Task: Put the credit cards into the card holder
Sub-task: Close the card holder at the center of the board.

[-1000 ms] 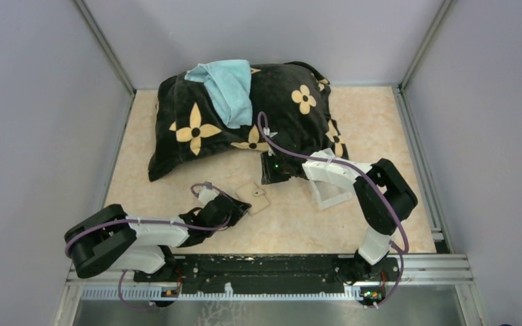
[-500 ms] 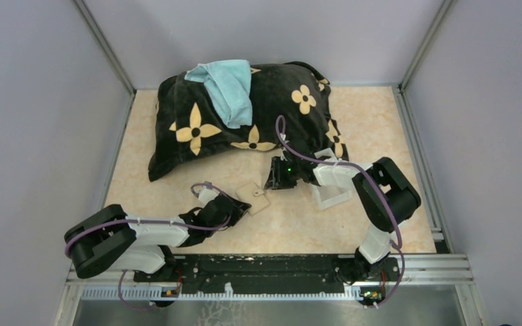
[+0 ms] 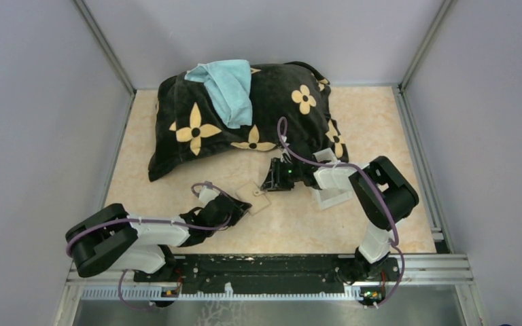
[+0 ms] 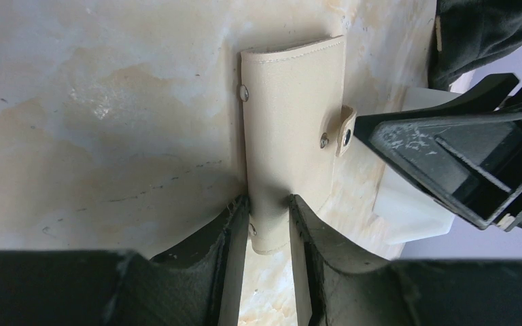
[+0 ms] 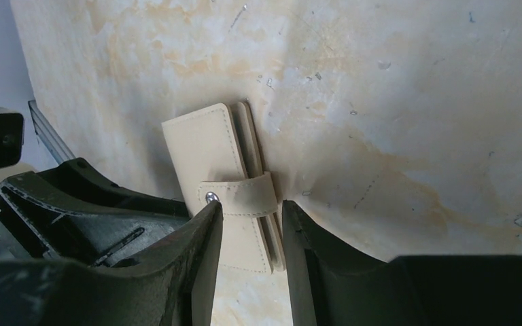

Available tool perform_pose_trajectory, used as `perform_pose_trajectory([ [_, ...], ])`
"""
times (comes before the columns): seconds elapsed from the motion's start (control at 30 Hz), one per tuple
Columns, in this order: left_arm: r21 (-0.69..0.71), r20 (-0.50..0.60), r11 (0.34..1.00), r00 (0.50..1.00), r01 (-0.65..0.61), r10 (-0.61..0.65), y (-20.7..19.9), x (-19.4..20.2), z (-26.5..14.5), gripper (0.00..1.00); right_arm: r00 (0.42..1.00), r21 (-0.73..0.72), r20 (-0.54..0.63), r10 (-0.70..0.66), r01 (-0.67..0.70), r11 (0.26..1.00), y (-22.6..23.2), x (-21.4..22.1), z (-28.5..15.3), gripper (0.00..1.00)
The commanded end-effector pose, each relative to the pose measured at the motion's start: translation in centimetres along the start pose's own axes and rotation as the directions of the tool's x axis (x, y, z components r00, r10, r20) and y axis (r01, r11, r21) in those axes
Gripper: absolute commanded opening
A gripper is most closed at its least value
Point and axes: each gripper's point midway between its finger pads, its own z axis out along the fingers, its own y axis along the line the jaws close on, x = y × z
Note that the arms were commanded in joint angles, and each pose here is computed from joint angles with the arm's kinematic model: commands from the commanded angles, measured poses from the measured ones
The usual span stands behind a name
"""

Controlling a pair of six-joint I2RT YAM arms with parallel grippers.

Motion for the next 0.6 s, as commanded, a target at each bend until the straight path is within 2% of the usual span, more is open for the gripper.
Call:
perform_pose_trajectory([
  [0.0, -0.249, -0.030, 0.956, 0.988, -0.154, 0.151, 8.0, -0.2, -0.4, 0.37, 1.000, -0.033, 0.018, -0.007, 0.008, 0.999, 0.2, -0.3, 0.2, 0.39],
  [0.57, -0.260, -0.038, 0.952, 0.987, -0.162, 0.158, 8.6, -0.1, -0.5, 0.37, 1.000, -0.044, 0.021, -0.007, 0.008, 0.999, 0.5, -1.3, 1.3, 0.39],
])
